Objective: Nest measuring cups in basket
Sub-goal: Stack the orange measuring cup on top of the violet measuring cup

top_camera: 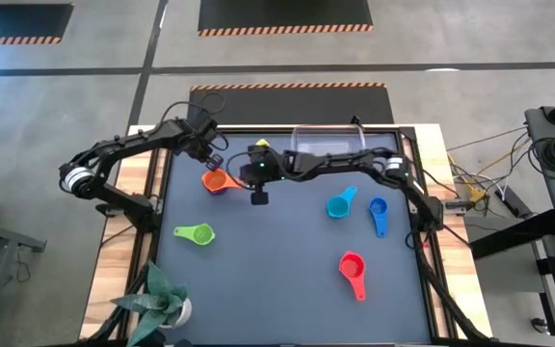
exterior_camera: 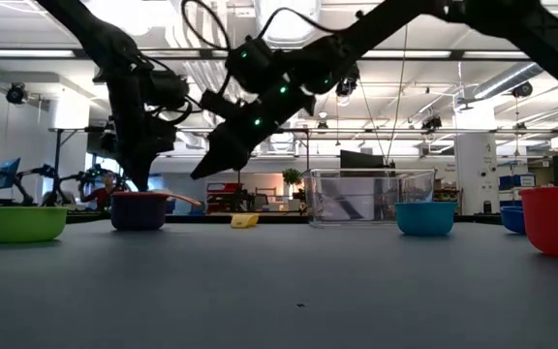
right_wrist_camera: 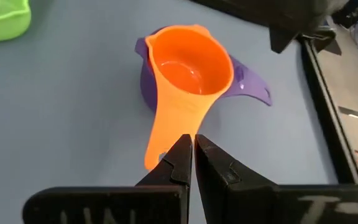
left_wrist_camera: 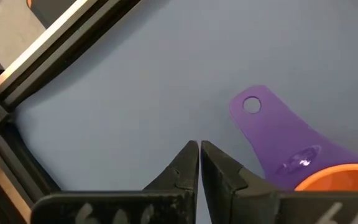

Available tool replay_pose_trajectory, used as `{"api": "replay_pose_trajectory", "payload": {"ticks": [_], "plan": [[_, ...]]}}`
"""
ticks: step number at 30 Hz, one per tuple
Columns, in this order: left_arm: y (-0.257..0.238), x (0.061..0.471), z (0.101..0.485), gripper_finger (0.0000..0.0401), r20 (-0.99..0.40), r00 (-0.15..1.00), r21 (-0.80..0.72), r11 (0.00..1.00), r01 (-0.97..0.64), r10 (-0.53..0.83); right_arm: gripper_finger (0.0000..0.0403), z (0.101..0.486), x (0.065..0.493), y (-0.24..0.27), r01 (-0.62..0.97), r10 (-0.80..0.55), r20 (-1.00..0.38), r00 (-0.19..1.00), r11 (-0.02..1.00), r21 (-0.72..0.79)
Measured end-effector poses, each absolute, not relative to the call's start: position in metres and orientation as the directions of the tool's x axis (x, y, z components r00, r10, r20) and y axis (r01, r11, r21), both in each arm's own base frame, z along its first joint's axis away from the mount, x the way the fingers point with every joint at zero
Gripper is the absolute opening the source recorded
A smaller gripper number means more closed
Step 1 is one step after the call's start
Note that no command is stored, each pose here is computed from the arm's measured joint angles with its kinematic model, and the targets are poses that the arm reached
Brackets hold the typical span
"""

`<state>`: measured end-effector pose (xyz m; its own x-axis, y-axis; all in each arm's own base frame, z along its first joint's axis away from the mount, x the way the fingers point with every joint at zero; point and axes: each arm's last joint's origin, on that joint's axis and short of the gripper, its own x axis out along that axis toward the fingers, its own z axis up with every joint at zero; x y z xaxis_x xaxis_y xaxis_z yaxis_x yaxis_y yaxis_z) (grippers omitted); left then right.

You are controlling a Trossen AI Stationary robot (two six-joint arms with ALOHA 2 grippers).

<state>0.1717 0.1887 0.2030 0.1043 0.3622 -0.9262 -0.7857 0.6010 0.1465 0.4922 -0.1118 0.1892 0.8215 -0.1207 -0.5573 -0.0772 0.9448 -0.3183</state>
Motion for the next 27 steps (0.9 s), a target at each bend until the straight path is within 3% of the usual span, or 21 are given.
{"api": "replay_pose_trajectory", "payload": {"ticks": [12,27], "plan": [[0.189,0.173,0.203,0.0000,-0.927,0.131,0.123,0.615,-0.779,0.351,0.0009,0.170,0.510,-0.112,-0.193,0.030,-0.621,0.783,0.961,-0.198],[0.189,0.173,0.203,0.0000,-0.928,0.131,0.122,0.616,-0.778,0.350,0.0009,0.188,0.513,-0.104,-0.228,0.053,-0.643,0.764,0.955,-0.192]]}}
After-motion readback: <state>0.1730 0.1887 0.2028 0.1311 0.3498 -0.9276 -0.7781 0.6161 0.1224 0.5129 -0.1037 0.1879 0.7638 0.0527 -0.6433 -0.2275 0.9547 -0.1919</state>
